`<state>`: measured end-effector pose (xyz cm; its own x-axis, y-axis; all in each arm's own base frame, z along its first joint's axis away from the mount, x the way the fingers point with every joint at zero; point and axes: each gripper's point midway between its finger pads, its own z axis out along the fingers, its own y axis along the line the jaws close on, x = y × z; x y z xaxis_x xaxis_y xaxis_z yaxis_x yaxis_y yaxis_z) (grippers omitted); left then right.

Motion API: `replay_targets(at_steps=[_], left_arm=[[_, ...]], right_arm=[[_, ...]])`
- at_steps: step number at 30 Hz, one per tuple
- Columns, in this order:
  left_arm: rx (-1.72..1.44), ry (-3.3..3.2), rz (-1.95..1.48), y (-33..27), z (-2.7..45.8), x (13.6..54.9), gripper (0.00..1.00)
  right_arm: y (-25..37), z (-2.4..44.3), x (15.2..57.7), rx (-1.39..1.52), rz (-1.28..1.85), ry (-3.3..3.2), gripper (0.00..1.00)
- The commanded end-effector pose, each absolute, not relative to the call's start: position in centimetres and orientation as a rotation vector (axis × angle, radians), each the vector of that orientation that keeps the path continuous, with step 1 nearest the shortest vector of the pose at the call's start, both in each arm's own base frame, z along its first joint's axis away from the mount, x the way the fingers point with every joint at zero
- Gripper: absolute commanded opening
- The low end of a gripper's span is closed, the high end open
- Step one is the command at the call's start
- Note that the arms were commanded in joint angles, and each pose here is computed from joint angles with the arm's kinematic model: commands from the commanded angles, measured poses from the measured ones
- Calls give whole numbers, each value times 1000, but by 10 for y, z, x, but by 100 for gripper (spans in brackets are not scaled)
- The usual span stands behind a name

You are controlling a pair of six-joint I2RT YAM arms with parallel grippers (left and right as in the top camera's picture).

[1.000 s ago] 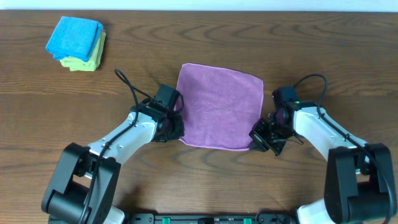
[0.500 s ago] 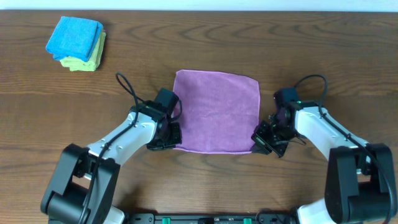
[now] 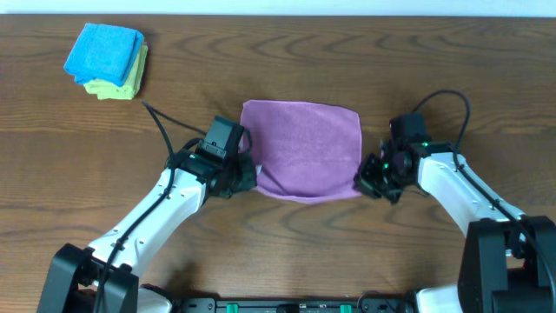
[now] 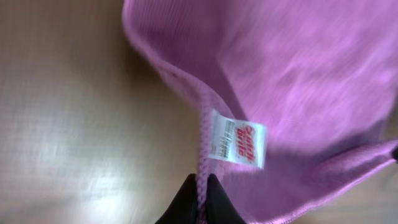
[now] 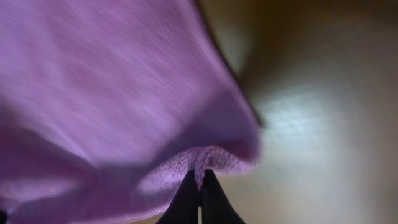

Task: Fold the cloth
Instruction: 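Lift the near edge with both grippers and fold it toward the far edge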

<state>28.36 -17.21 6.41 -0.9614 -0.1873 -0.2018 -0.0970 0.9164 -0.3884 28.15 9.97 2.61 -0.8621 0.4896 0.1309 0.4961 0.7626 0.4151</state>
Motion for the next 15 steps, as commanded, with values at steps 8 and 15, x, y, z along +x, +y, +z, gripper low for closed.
replay_targets(at_steps=[8, 15], left_arm=[[-318, 2658, -570, -158, 54, 360, 5], [-232, 2601, -570, -161, 64, 423, 6]], right_arm=[[100, 77, 374, -795, -960, -3246, 2], [96, 91, 423, -808, -941, -3333, 2]])
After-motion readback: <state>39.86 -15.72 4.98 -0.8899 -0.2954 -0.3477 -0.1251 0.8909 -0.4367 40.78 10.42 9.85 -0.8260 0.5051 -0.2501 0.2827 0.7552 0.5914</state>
